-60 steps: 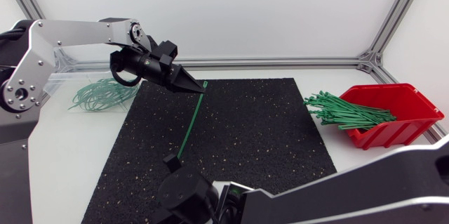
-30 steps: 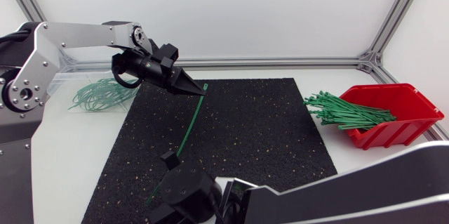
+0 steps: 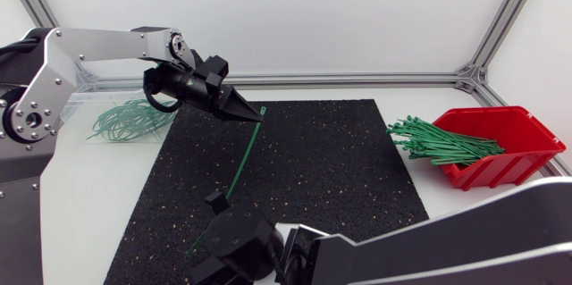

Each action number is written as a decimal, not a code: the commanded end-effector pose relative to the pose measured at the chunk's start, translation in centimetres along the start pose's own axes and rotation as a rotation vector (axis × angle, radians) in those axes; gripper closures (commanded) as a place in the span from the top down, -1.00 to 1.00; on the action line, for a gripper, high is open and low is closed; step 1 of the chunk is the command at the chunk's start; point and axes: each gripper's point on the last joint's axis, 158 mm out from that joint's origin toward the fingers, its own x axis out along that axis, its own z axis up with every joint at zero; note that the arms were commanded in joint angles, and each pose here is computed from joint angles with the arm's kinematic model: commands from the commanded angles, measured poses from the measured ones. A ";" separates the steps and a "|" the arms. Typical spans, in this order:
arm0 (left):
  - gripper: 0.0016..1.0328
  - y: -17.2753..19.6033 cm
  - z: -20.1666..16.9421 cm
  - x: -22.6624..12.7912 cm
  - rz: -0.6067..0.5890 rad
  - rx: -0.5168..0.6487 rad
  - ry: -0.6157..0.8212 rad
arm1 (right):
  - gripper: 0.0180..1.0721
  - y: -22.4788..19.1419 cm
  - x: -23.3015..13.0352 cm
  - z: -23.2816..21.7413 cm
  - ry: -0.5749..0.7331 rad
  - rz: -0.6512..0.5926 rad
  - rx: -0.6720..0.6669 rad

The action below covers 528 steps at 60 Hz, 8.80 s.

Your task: Take a green cable tie from the red box, thread the tail through the head to close it, then place it in the transparent bin on the left.

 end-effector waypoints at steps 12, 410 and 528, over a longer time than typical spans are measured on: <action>-0.94 -0.8 0.5 -0.8 -0.023 0.000 -0.030 | 0.64 2.2 -0.6 -2.6 0.055 0.069 -0.022; -0.94 -0.1 1.8 -1.2 -0.002 -0.129 -0.007 | -0.48 1.7 1.4 -2.1 0.064 -0.157 -0.338; -0.94 -1.1 1.3 -1.1 0.006 -0.061 0.004 | -0.89 -4.3 1.4 -3.1 0.073 -0.132 -0.015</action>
